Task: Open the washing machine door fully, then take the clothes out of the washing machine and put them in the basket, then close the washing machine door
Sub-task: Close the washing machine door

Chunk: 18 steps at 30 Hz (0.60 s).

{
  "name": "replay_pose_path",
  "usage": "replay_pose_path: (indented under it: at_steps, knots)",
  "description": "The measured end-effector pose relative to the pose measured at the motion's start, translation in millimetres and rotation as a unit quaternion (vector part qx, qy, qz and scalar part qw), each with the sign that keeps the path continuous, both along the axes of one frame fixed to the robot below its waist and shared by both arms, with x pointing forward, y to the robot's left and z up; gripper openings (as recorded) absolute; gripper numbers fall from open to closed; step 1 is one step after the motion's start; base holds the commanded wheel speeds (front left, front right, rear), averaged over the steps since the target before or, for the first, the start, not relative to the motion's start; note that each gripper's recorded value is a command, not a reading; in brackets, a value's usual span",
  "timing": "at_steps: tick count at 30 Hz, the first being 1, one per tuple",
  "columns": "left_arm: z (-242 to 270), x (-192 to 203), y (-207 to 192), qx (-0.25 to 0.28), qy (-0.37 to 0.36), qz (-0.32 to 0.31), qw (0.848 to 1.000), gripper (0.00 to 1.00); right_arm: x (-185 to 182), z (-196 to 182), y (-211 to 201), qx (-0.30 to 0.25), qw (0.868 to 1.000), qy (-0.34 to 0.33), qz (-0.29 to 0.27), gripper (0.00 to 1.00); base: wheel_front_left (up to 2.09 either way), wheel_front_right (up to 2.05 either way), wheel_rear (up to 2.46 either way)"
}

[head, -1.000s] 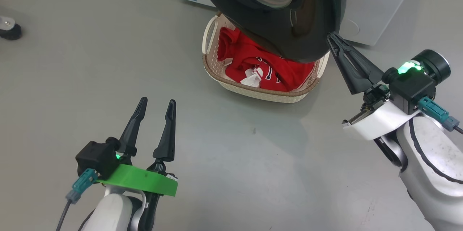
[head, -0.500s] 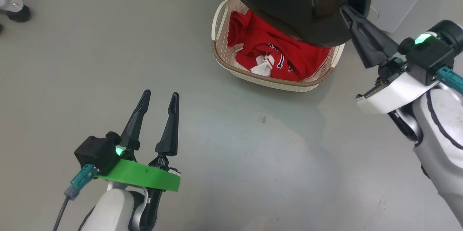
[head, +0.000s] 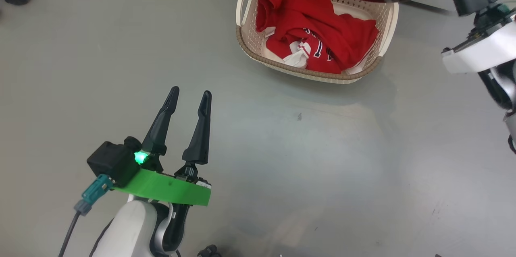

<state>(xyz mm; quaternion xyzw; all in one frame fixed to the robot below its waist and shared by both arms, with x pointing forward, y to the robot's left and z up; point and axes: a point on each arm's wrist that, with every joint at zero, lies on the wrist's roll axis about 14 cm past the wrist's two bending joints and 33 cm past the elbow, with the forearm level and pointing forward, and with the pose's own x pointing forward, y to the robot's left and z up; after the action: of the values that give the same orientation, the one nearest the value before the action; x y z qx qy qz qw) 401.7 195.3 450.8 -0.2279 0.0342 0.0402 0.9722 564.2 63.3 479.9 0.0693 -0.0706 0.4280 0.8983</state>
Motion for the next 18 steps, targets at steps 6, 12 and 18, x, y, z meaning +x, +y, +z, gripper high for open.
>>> replay_pose_path:
  at_steps: [6,12,18]
  knots:
    - [-4.1,11.4,-7.9,-0.011,0.000,-0.012,1.000,1.00,33.4,0.0,-10.0,-0.003,1.000,-0.011,-0.022,0.00,0.00,0.00,0.00]
    - [-17.1,15.1,-5.5,-0.026,0.017,-0.002,1.000,1.00,60.7,-3.1,-14.4,-0.010,0.999,-0.024,-0.033,0.00,0.00,0.00,0.00]
    - [-26.9,14.4,-0.7,-0.028,0.034,0.010,0.999,1.00,85.4,-10.0,-17.2,-0.019,0.998,-0.027,-0.046,0.00,0.00,0.00,0.00]
